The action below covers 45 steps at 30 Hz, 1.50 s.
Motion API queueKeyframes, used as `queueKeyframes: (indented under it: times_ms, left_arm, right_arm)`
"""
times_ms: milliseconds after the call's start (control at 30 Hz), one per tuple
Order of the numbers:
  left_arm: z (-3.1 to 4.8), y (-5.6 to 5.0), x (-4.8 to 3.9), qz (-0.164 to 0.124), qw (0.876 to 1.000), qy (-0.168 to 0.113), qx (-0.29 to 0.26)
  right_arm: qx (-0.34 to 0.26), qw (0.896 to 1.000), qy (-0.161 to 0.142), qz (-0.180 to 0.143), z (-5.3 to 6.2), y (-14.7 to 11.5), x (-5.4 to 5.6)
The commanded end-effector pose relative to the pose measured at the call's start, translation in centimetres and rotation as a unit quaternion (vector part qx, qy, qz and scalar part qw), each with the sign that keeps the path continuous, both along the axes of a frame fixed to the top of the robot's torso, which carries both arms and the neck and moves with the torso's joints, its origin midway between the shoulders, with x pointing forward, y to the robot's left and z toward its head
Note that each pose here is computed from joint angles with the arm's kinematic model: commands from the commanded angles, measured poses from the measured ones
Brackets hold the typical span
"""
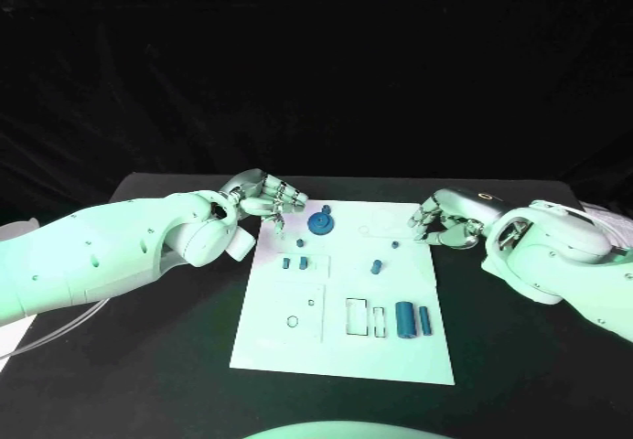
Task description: Assemble the parts on the task board
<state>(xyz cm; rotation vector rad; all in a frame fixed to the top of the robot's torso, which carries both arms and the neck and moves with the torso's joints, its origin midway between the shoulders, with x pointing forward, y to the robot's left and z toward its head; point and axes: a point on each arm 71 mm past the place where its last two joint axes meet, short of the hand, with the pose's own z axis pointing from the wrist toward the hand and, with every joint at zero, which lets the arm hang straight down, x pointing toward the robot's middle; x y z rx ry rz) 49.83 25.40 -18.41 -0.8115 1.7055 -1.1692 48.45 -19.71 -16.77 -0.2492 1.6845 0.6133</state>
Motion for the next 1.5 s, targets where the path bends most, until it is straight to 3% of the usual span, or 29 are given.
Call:
queueKeyframes:
  times_ms: [33, 200, 467, 967, 1500]
  left_arm:
    - [0.81, 0.5, 0.01, 0.062, 0.971, 0.03, -0.228]
    - [0.93, 0.8, -0.26, 0.077, 0.961, 0.034, -0.263]
    - [1.0, 0.5, -0.66, 0.079, 0.955, 0.038, -0.282]
    - [0.81, 0.5, -0.98, 0.079, 0.954, 0.043, -0.284]
    - [0.81, 0.3, -1.09, 0.076, 0.954, 0.046, -0.285]
  right_arm:
    - [-0.092, 0.995, -0.029, 0.007, -0.9, 0.6, -0.1]
    - [-0.099, 0.994, -0.035, 0.018, -1.6, 1.7, -0.3]
    - [-0.098, 0.994, -0.032, 0.028, -2.6, 3.4, -0.1]
    - [-0.099, 0.994, -0.024, 0.027, -3.6, 4.1, 0.4]
    - [-0.125, 0.991, 0.017, 0.038, -4.7, 4.6, 0.5]
